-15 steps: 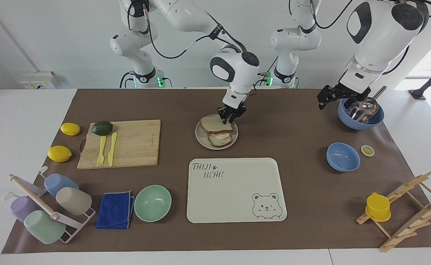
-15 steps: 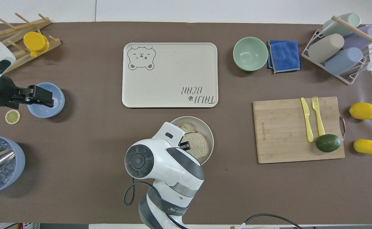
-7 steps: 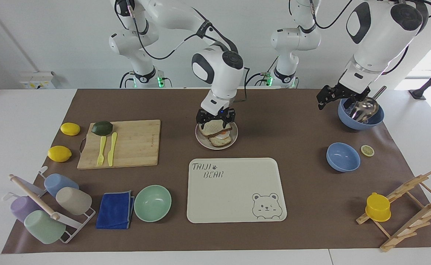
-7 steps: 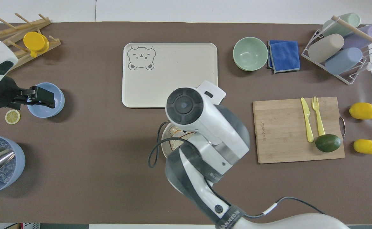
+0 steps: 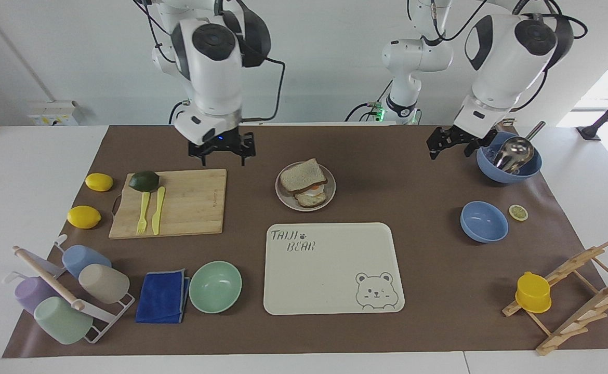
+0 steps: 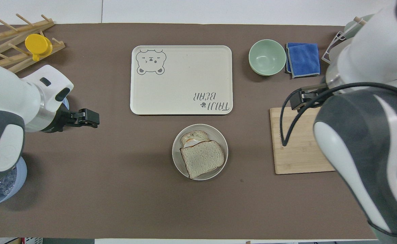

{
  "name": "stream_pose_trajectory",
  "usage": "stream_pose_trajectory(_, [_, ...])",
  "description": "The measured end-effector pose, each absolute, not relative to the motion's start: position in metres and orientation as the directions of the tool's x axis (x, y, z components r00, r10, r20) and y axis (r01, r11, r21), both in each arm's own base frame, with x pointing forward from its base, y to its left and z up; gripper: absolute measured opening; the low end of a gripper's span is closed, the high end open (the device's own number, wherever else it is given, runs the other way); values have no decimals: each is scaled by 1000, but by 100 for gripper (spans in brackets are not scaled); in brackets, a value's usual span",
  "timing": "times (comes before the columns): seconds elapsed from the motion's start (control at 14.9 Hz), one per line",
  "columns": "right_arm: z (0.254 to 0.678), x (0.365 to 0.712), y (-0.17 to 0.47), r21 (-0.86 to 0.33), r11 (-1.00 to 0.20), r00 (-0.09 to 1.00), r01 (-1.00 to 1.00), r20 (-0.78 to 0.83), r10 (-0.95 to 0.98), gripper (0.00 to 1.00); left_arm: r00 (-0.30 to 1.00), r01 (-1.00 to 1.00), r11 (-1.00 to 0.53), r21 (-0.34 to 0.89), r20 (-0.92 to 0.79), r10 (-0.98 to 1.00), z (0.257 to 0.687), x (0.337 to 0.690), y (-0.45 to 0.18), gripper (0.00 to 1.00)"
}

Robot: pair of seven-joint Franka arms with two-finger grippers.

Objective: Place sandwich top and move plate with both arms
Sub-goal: 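Retract the right gripper while the left gripper reaches the plate rim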

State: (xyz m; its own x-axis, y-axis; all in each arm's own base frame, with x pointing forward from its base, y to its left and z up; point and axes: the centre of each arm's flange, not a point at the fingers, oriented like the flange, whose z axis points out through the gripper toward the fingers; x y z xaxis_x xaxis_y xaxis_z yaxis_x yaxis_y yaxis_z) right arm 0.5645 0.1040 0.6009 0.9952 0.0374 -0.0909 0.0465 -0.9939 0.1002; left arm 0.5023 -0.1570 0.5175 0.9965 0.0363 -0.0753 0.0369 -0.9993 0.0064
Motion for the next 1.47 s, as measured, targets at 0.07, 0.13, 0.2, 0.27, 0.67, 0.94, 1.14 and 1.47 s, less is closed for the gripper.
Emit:
stream_pose_trajectory(0.07, [608,563,88,84,-996,996,28,-89,21,100,995,56,-998,21,-79,54,507,496,-171,100])
stream_pose_trajectory(0.13, [612,560,78,76,-997,995,15,-99,7,100,994,81,-996,40,-82,77,495,491,-183,100])
stream_pose_trajectory(0.2, [613,556,73,76,-997,993,8,-118,-1,100,991,104,-993,56,-86,99,481,486,-193,100])
stream_pose_trajectory(0.27, [613,553,71,77,-997,991,10,-136,0,100,989,120,-990,68,-90,114,467,480,-204,100])
stream_pose_trajectory(0.67, [601,531,58,72,-997,986,26,-164,13,100,979,194,-971,137,-87,183,370,447,-261,100])
stream_pose_trajectory(0.94, [597,533,30,25,-1000,988,-11,-151,-14,100,979,188,-971,149,-104,174,337,432,-282,100])
stream_pose_trajectory(1.14, [597,533,25,23,-1000,988,-5,-152,-9,100,978,185,-969,165,-125,165,323,420,-300,100])
stream_pose_trajectory(1.47, [594,533,23,24,-1000,986,-8,-165,-11,100,973,197,-965,172,-151,172,307,406,-308,92])
